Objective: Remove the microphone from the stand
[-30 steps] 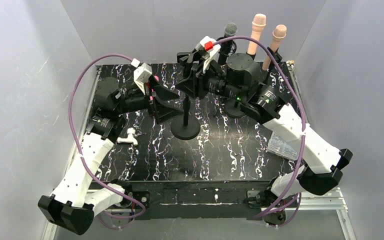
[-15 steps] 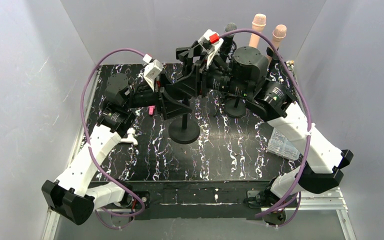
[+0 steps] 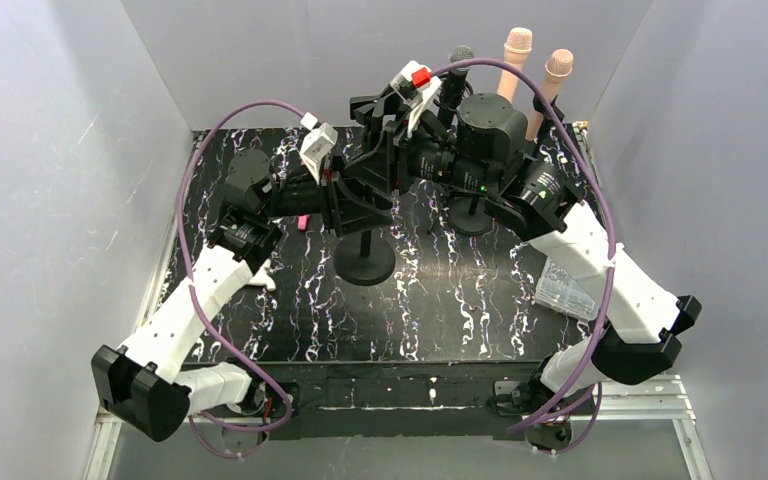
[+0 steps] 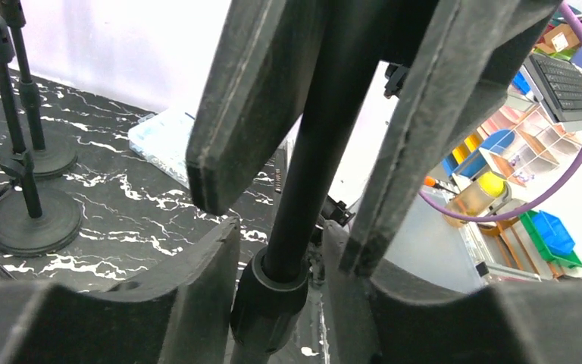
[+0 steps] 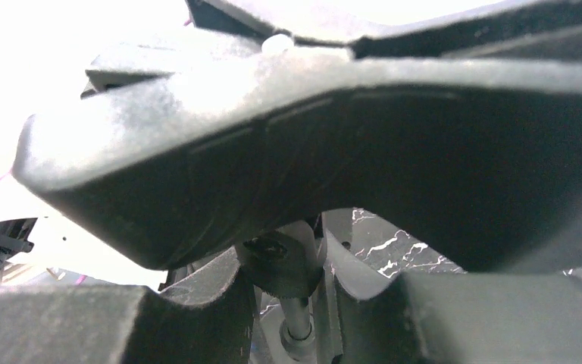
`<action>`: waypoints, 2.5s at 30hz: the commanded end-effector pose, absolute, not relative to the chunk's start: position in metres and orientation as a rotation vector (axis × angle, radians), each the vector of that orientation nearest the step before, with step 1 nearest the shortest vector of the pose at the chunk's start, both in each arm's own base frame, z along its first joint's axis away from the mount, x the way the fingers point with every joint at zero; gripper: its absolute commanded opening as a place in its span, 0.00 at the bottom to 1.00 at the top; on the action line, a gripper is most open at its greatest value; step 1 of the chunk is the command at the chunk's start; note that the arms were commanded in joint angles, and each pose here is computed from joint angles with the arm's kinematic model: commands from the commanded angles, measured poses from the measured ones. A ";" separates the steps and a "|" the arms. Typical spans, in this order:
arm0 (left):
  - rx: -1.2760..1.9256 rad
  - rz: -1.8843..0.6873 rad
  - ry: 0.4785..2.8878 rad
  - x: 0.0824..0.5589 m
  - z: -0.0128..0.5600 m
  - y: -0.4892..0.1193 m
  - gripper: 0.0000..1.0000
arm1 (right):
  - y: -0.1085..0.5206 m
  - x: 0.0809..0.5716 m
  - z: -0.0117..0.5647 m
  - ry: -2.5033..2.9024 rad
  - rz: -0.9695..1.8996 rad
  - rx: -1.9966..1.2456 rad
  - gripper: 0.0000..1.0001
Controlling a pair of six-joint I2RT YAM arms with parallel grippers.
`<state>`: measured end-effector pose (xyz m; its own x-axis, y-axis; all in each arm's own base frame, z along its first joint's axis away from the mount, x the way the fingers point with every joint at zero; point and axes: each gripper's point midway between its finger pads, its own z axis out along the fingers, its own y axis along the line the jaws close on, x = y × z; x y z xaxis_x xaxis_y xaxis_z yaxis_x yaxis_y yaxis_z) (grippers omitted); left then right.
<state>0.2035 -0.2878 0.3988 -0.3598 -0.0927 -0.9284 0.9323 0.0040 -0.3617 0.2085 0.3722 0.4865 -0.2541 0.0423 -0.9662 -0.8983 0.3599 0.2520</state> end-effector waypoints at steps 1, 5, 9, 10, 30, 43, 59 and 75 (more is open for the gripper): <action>0.952 -1.478 1.347 0.197 0.410 -0.285 0.35 | 0.366 0.205 0.535 1.404 1.144 -0.738 0.01; 0.922 -1.463 1.354 0.201 0.411 -0.286 0.00 | 0.366 0.208 0.530 1.418 1.125 -0.733 0.01; 0.872 -1.449 1.381 0.209 0.407 -0.286 0.00 | 0.364 0.214 0.526 1.433 1.094 -0.711 0.23; 0.848 -1.428 1.381 0.212 0.407 -0.285 0.00 | 0.362 0.216 0.524 1.433 1.082 -0.706 0.50; 0.684 -1.307 1.327 0.239 0.446 -0.278 0.00 | 0.297 0.197 0.442 1.276 1.595 -0.826 0.98; 0.632 -1.322 1.311 0.247 0.468 -0.280 0.00 | 0.345 0.190 0.419 1.260 1.710 -0.904 0.92; 0.576 -1.288 1.286 0.252 0.479 -0.274 0.00 | 0.361 0.214 0.404 1.388 1.582 -0.784 0.15; 0.380 -0.968 1.484 0.294 0.438 -0.264 0.00 | 0.338 0.288 0.369 1.754 0.796 -0.529 0.01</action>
